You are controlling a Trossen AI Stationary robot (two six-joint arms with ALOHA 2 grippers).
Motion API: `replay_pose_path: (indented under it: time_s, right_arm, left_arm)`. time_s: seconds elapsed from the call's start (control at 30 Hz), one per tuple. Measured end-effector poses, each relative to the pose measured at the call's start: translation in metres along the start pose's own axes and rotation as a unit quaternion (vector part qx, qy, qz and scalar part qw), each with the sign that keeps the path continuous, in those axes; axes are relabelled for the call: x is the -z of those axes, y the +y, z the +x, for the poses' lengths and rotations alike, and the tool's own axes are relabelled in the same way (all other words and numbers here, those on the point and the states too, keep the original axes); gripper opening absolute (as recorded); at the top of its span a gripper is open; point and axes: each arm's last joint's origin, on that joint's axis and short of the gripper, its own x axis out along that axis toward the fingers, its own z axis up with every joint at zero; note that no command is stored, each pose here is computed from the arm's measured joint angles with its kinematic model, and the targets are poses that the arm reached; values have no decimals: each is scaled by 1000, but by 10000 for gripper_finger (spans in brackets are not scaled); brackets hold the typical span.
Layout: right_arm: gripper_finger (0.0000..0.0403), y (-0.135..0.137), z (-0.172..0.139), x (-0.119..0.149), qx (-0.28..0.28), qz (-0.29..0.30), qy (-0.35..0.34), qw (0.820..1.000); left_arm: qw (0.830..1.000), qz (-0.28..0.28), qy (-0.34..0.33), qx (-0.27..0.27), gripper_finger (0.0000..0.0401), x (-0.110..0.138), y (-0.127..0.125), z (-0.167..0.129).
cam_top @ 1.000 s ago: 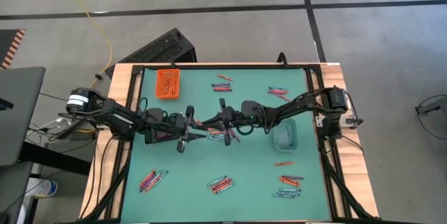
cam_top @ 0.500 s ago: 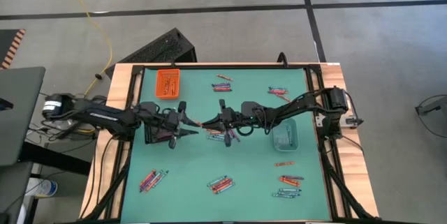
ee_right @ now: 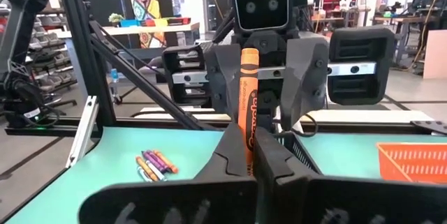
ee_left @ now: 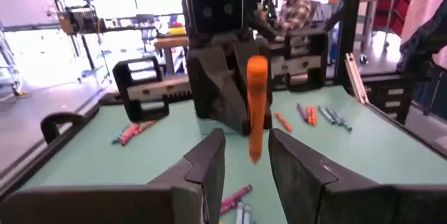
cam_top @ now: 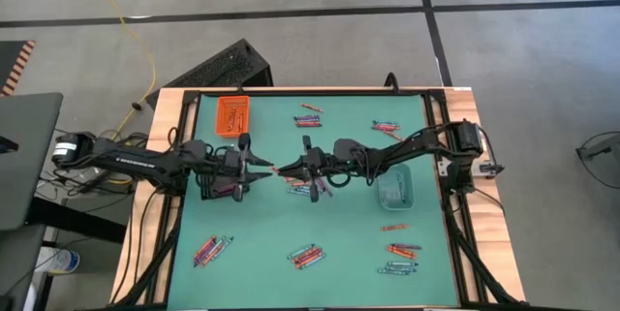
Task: Sort crayons
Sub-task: Put the orange crayon into the orange bin
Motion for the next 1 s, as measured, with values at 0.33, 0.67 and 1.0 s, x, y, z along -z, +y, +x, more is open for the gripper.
replay_pose_path:
  time_s: [0.33, 0.67, 1.0]
  right_arm:
    - [1, -4, -1, 1, 5, -8, 4, 1000]
    - [1, -6, -1, 0, 9, -8, 3, 1000]
    - [1, -6, -1, 0, 9, -8, 3, 1000]
  left_arm:
    - [999, 14, -29, -3, 103, -5, 0, 0]
    - [999, 12, -52, 3, 103, -5, 0, 5]
    - [998, 10, -61, 11, 103, 2, 0, 13]
